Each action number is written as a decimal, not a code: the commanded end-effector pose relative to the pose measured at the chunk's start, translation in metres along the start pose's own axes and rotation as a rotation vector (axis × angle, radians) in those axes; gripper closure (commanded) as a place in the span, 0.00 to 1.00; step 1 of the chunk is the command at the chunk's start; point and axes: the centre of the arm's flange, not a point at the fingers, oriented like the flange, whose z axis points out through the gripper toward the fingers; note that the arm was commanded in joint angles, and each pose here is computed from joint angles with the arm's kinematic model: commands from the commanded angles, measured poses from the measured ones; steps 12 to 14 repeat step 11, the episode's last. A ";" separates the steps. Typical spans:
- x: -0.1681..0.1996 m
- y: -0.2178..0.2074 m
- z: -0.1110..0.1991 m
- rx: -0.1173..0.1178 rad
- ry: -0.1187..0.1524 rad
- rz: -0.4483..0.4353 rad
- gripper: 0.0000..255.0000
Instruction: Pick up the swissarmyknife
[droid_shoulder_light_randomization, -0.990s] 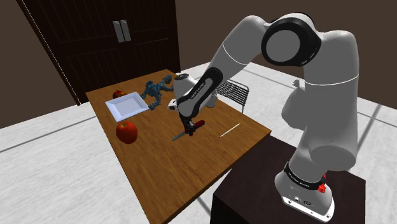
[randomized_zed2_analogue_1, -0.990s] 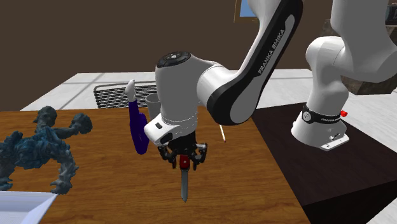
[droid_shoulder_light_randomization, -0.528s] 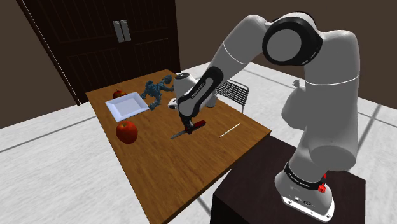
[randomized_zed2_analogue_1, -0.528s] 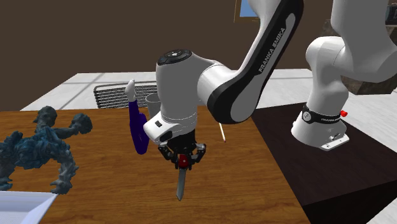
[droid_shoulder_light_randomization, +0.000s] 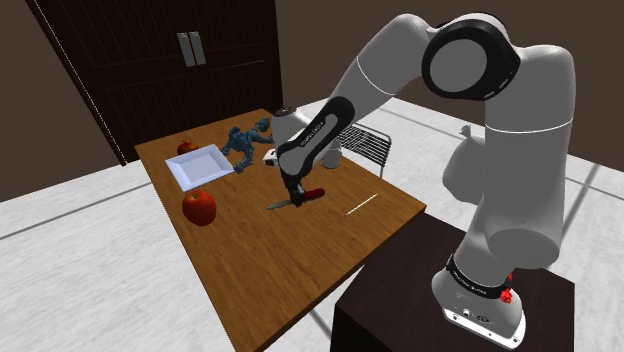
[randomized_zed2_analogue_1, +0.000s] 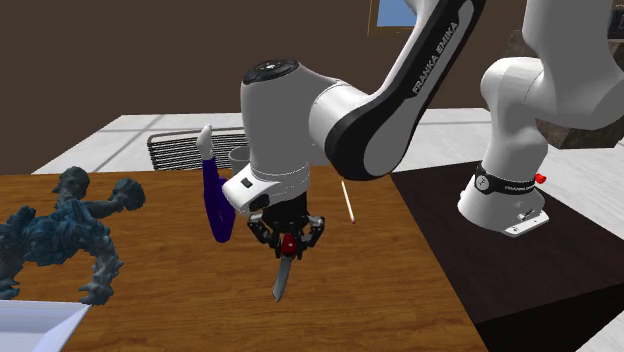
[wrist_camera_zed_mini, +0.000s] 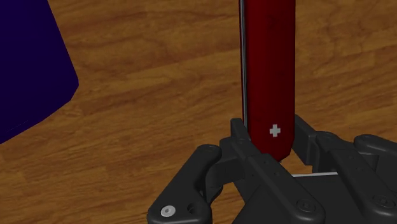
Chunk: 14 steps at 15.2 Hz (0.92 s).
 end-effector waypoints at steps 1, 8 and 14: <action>0.000 -0.001 -0.010 0.000 0.000 0.000 1.00; -0.002 -0.001 -0.047 0.000 0.000 0.000 1.00; -0.002 -0.001 -0.053 0.000 0.000 0.000 1.00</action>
